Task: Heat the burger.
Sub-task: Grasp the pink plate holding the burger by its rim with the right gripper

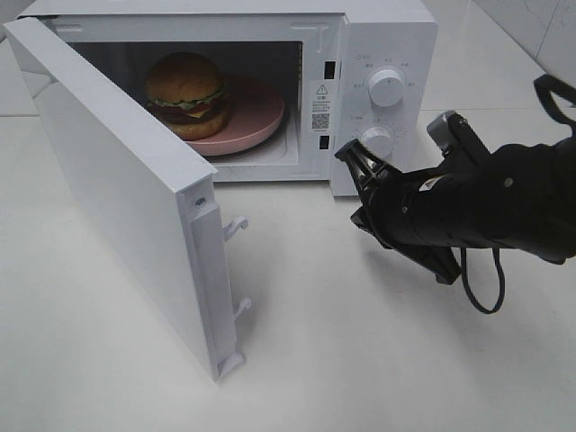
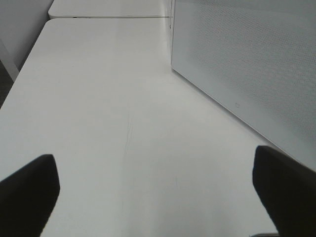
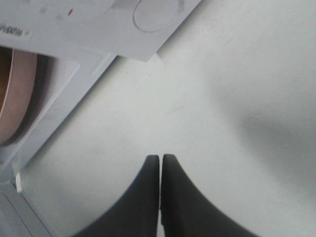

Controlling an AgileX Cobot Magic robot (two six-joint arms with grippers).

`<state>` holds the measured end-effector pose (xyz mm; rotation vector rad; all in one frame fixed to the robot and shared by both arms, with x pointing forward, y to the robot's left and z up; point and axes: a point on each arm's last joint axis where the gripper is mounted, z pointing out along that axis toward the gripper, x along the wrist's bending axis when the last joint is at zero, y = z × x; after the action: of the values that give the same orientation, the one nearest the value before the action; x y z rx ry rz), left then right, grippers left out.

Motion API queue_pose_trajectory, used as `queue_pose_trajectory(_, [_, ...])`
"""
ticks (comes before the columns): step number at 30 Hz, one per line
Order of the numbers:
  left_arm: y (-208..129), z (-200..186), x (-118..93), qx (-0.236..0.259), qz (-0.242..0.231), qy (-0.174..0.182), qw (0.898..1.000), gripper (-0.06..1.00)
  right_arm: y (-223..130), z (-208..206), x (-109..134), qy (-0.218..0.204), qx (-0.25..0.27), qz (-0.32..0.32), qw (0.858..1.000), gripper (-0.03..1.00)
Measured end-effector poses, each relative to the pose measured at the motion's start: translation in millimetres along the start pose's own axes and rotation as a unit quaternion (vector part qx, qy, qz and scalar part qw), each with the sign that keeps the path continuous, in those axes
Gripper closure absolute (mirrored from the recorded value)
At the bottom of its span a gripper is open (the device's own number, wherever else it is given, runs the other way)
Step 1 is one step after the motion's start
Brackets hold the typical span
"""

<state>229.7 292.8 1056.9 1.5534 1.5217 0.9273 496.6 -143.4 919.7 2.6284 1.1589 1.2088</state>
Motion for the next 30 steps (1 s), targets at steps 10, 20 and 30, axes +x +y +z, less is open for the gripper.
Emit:
queue_pose_trajectory(10, [0.0,0.0,0.0,0.000,0.000,0.000,1.000,-0.04,-7.7,-26.3,7.5,0.009,0.078,-0.189,0.979,0.93])
queue_pose_trajectory(20, [0.0,0.0,0.0,0.000,0.000,0.000,1.000,-0.04,-18.7,-46.6,1.3,0.010,0.172,-0.409,0.896,0.91])
queue_pose_trajectory(30, [0.0,0.0,0.0,0.000,0.000,0.000,1.000,-0.04,-18.8,-59.0,7.4,0.005,0.261,-0.595,0.760,0.89])
